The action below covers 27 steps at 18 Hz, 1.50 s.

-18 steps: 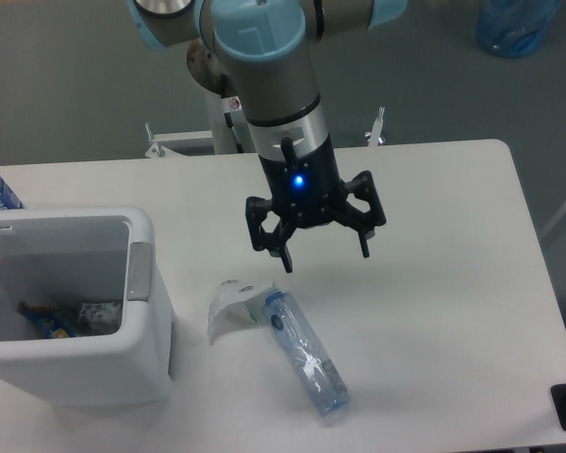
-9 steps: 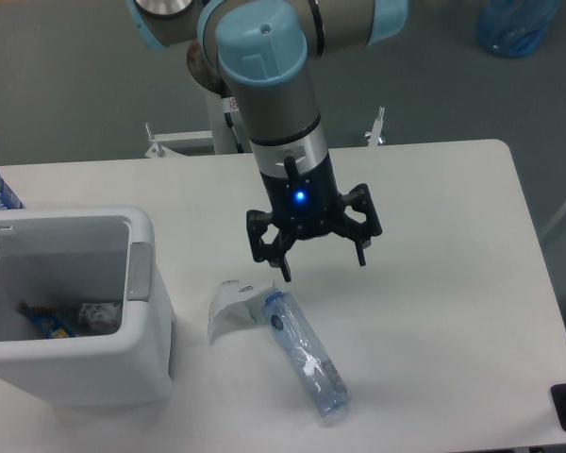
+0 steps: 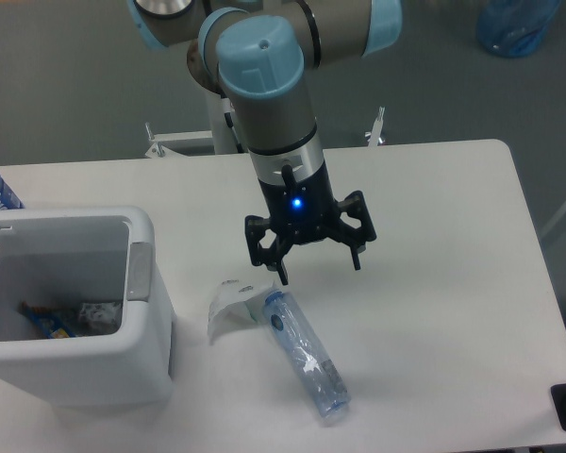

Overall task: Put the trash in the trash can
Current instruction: 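Move the open gripper down toward the clear plastic bag, then lower the gripper onto the plastic bag and close on it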

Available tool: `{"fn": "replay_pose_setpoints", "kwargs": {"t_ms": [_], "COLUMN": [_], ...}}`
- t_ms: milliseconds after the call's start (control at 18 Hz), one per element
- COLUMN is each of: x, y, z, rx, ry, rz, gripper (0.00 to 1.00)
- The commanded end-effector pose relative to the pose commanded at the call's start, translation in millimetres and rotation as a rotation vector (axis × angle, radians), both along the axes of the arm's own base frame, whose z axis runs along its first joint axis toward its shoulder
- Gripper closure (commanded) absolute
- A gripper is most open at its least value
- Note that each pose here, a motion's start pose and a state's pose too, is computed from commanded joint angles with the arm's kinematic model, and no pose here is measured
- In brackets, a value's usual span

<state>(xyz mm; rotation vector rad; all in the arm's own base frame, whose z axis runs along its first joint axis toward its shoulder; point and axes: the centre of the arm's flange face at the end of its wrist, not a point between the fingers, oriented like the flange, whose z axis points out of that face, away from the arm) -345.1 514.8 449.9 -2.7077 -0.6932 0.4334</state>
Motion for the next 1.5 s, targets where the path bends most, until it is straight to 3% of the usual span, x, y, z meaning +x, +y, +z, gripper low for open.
{"fn": "replay_pose_setpoints", "kwargs": {"t_ms": [500, 944, 1500], "x": [16.0, 36.6, 54.7], "y": [-8.4, -4.0, 17.0], "z": [-53.1, -121.5, -189.3], "rx": [-0.136, -0.281, -0.350], "ry": [-0.039, -0.100, -0.180], "rz": [-0.179, -0.445, -0.495], "gripper": [0.00, 0.00, 0.04]}}
